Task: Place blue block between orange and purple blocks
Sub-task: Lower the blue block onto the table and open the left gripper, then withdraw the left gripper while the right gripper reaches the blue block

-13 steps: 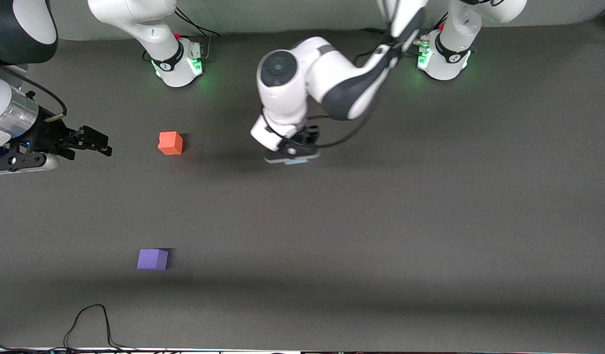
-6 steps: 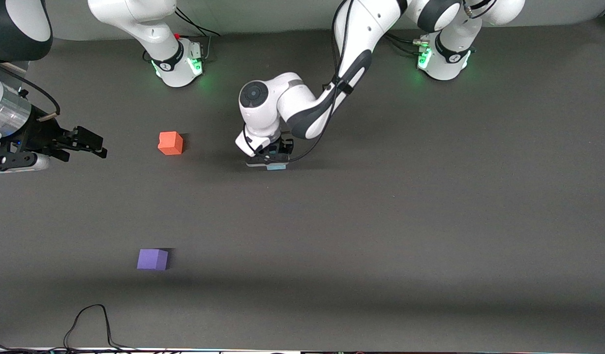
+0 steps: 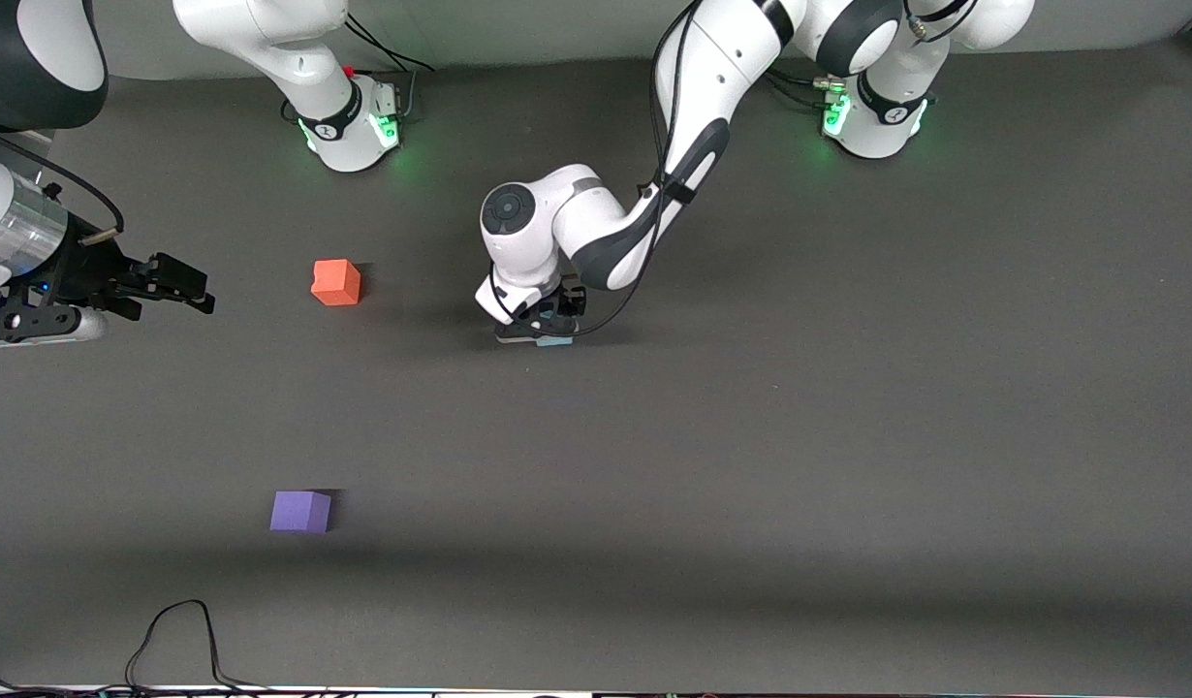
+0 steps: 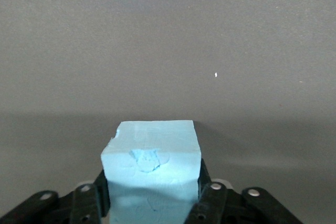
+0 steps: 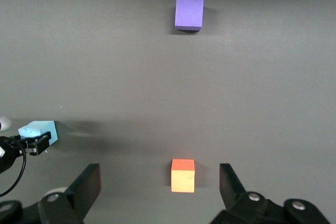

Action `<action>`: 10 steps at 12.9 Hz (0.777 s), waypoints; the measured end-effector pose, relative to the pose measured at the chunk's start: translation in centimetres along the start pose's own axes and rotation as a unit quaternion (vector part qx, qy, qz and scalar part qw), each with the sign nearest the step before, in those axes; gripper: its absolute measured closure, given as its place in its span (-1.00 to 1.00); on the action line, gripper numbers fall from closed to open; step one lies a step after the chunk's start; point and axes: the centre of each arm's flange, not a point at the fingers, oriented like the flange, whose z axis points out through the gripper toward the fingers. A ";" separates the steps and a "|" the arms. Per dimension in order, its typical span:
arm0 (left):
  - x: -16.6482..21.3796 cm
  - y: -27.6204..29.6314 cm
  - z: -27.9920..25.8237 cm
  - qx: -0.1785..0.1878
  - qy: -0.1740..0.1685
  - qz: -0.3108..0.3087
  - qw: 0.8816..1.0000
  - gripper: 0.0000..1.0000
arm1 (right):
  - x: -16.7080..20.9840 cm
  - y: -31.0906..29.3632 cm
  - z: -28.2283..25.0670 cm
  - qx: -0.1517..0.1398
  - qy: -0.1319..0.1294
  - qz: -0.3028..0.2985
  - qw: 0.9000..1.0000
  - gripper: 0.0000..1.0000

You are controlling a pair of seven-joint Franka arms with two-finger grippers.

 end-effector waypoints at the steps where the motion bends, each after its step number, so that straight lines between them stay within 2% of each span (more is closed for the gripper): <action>1: 0.2 0.0 -0.1 -0.001 0.001 -0.001 1.000 -0.55 | 0.0 0.0 -0.1 0.000 -0.001 0.000 1.000 -1.00; 3: 0.8 0.1 -1.8 -0.009 0.006 -0.004 1.000 -0.99 | -0.1 0.0 -0.1 0.000 -0.002 0.000 1.000 -1.00; 5: 2.1 -0.5 -5.0 -0.005 0.005 -0.014 1.000 -1.00 | -0.1 -0.1 -0.1 0.000 -0.003 0.000 1.000 -1.00; 7: 5.1 -2.7 -10.9 -0.015 0.000 -0.040 0.999 -1.00 | -0.1 -0.1 0.1 0.000 -0.005 -0.001 1.000 -1.00; 10: 12.1 -11.8 -21.7 -0.043 -0.031 -0.056 0.997 -1.00 | 0.0 -0.2 0.4 0.000 -0.008 -0.001 1.000 -1.00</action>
